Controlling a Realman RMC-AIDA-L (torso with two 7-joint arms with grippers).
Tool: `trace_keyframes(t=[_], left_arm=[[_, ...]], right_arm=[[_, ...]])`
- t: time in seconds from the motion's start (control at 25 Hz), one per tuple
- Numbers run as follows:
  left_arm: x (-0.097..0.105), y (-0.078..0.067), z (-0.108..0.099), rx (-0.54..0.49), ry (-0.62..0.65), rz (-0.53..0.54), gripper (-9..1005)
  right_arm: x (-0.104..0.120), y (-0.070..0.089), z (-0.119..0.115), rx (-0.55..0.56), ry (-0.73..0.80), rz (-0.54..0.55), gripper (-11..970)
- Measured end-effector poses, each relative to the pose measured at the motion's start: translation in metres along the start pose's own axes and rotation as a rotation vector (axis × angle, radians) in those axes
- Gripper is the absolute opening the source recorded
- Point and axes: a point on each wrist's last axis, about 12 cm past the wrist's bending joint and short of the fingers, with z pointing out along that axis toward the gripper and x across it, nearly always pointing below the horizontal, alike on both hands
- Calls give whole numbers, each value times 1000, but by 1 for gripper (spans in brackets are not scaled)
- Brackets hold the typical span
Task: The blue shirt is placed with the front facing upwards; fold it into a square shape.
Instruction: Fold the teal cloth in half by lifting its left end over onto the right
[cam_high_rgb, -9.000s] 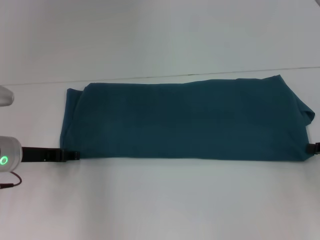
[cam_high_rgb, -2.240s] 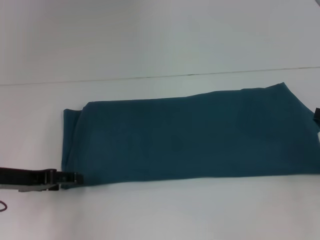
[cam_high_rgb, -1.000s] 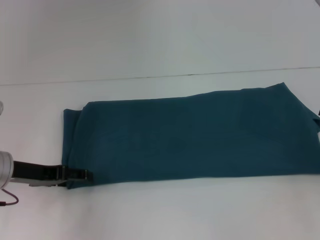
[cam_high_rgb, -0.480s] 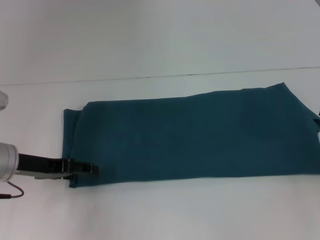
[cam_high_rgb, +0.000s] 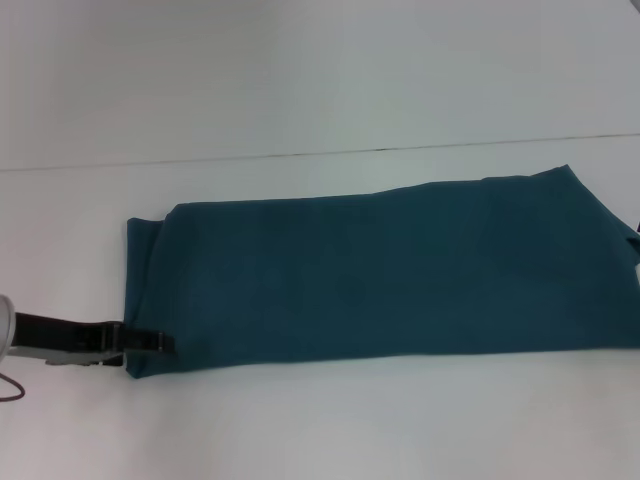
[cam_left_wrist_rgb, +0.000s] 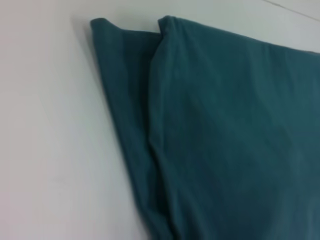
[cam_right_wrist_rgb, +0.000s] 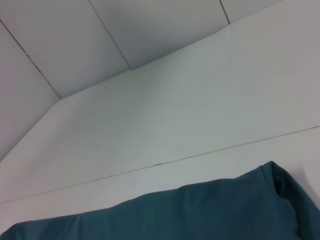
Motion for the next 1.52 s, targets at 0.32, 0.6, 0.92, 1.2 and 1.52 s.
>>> trace_keyframes(t=[0.32,0.6,0.92,1.2,1.52], left_arm=[[3,3,1,-32,29,-13,892],[1,-5,7,-33,51,14,891],[-8,-18,16,-16,57,50,891],[-17,-30,24,-2,49,80,891],[-23,-44,29,17,42,114,892]], right_arm=[[-1,-1,-1,6,-4,0,885],[-2,-2,-3,9,-12,4,880],[-2,-2,-3,7,-11,5,875],[-3,-2,-4,8,-11,1,870],[-3,-3,-4,10,-12,0,865]])
